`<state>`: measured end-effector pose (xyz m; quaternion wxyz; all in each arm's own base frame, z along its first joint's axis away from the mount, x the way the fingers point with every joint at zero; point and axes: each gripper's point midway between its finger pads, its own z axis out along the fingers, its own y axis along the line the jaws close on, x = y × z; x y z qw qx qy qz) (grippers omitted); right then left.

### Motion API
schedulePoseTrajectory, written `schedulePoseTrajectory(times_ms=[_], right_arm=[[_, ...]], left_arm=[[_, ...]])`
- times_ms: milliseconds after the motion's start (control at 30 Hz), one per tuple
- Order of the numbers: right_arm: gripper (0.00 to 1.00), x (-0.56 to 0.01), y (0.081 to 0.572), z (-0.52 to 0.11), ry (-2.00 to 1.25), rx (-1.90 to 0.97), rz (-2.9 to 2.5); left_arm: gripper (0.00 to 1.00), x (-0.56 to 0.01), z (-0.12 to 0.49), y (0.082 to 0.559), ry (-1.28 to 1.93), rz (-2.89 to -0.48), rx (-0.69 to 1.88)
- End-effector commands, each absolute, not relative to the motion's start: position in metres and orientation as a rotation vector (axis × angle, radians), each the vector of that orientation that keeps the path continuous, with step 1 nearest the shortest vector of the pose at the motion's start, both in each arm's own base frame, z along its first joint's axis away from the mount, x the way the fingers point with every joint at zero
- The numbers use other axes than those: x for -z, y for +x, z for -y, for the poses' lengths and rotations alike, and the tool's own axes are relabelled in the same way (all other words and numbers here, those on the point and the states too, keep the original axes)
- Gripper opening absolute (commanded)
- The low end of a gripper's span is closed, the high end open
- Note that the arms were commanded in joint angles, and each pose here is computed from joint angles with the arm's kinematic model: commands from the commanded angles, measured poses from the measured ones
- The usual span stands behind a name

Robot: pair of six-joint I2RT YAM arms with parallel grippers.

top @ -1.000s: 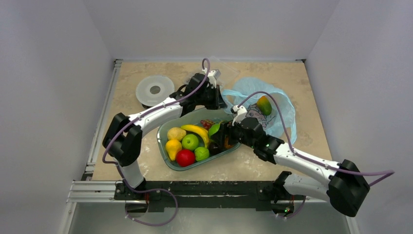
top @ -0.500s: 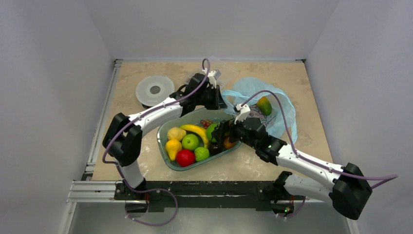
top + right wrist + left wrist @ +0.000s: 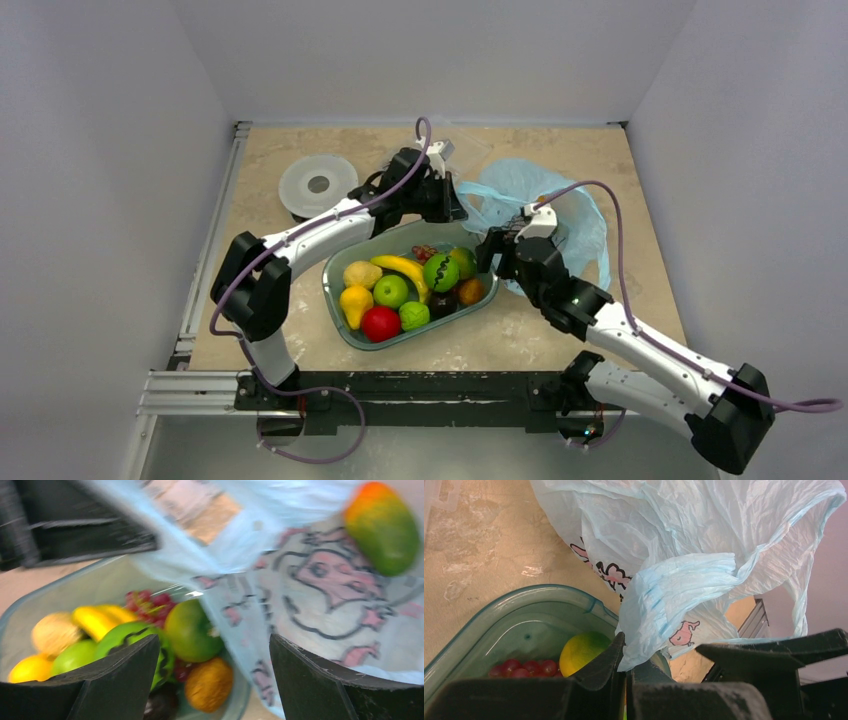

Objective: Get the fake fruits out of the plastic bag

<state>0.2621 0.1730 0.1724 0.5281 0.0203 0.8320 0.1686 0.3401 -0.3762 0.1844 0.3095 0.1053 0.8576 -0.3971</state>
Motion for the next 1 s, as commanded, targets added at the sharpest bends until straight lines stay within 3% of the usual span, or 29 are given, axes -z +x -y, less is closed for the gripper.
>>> schedulePoseTrajectory(times_ms=[0, 233, 500, 667, 967], right_arm=[[0.79, -0.182, 0.286, -0.117, 0.360, -0.211, -1.911], [0.78, -0.180, 0.323, -0.099, 0.504, -0.050, -1.829], [0.80, -0.173, 0.356, -0.074, 0.448, 0.315, -1.827], [0.74, -0.170, 0.370, -0.074, 0.294, 0.437, -1.865], [0.73, -0.139, 0.390, -0.070, -0.136, 0.676, -1.958]], left_arm=[[0.00, -0.221, 0.380, 0.345, 0.311, -2.164, 1.093], [0.00, -0.219, 0.386, 0.345, 0.288, -2.169, 1.136], [0.00, -0.225, 0.384, 0.346, 0.305, -2.156, 1.129], [0.00, -0.228, 0.379, 0.351, 0.338, -2.141, 1.082], [0.00, -0.229, 0.376, 0.353, 0.400, -2.136, 1.074]])
